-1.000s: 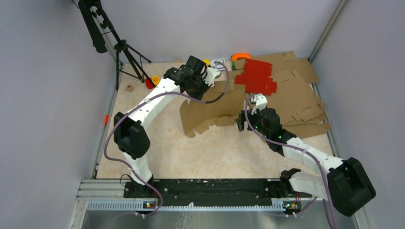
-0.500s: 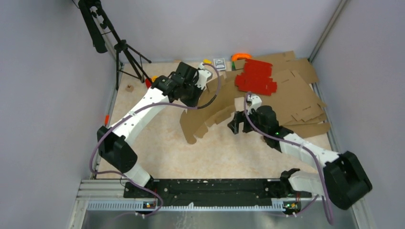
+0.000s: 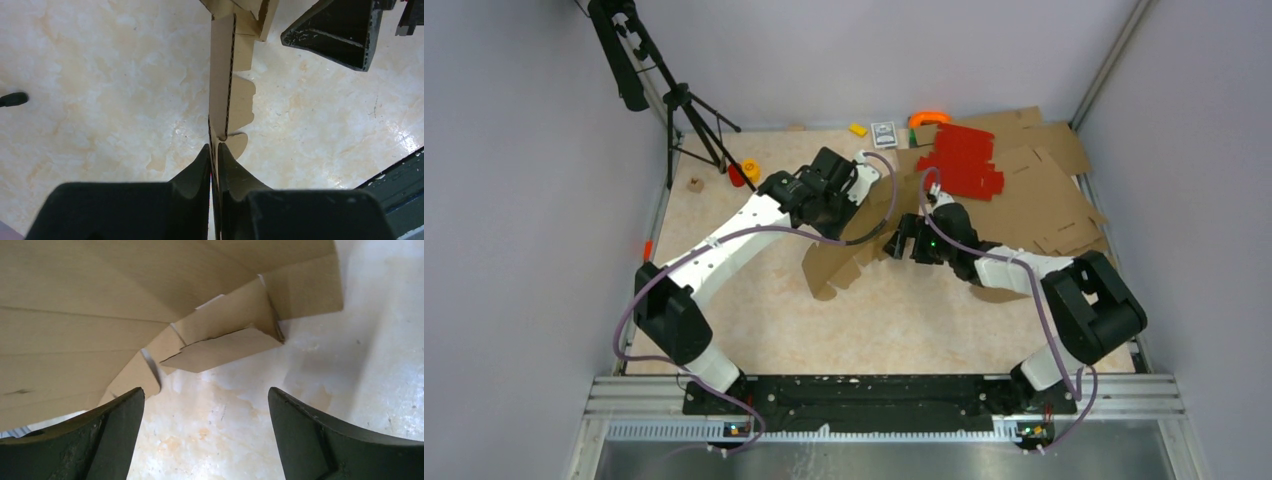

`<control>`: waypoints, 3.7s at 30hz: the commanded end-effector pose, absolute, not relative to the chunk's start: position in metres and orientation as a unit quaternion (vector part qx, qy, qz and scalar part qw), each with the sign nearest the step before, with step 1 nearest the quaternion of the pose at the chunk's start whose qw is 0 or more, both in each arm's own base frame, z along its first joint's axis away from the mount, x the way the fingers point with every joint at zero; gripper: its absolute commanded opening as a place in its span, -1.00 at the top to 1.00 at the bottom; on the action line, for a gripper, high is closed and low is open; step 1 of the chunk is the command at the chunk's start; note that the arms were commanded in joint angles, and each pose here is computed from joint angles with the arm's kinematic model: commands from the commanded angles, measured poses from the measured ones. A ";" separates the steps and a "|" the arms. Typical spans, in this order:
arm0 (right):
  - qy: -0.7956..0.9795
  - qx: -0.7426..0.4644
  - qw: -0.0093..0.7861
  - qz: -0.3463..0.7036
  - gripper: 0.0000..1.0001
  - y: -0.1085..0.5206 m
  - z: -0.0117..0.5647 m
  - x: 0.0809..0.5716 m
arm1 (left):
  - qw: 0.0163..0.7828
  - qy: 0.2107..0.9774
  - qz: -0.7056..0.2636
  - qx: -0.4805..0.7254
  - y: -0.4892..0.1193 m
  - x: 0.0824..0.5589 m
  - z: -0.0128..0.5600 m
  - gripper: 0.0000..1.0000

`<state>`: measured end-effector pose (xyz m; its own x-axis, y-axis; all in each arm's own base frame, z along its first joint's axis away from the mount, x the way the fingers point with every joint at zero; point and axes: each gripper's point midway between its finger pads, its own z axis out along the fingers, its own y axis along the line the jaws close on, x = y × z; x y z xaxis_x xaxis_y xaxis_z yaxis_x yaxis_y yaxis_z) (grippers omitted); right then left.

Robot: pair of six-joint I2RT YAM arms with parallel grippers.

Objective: Fold the paper box

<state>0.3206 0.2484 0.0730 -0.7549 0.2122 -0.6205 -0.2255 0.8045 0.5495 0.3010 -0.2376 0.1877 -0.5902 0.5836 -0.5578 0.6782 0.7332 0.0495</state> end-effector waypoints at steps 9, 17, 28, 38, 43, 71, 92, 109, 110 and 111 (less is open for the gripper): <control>0.859 0.124 0.359 0.343 -0.74 0.229 0.067 0.350 | 0.286 0.882 -0.100 0.360 -0.249 0.303 0.187 0.80; 0.838 0.189 0.334 0.387 -0.64 0.237 0.068 0.365 | 0.274 0.887 -0.067 0.366 -0.251 0.307 0.174 0.93; 0.860 0.198 0.305 0.358 -0.23 0.229 0.051 0.352 | 0.264 0.888 -0.006 0.376 -0.247 0.311 0.160 0.99; 0.885 0.183 0.302 0.304 -0.14 0.199 0.041 0.320 | 0.275 0.877 0.035 0.391 -0.248 0.311 0.164 1.00; 0.867 0.165 0.333 0.333 -0.02 0.192 0.059 0.321 | 0.274 0.872 0.004 0.404 -0.256 0.303 0.167 0.99; 0.836 0.374 0.284 0.284 1.00 0.209 0.067 0.398 | 0.288 0.861 -0.045 0.418 -0.267 0.290 0.173 0.97; 0.870 0.330 0.243 0.274 1.00 0.198 0.058 0.339 | 0.291 0.861 -0.030 0.415 -0.263 0.293 0.169 0.97; 0.873 0.228 0.254 0.347 1.00 0.203 0.060 0.287 | 0.293 0.858 -0.042 0.419 -0.267 0.291 0.173 0.96; 0.875 0.205 0.269 0.347 1.00 0.203 0.065 0.289 | 0.294 0.858 -0.042 0.419 -0.267 0.292 0.173 0.96; 0.877 0.174 0.282 0.349 1.00 0.204 0.070 0.289 | 0.294 0.858 -0.041 0.420 -0.266 0.292 0.173 0.95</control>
<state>0.2748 0.1901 0.0298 -0.7591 0.6170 -0.2075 0.3612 0.6645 0.6542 0.2959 -0.2658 0.1693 -0.4876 0.6959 -0.5272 0.7328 0.6545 0.1861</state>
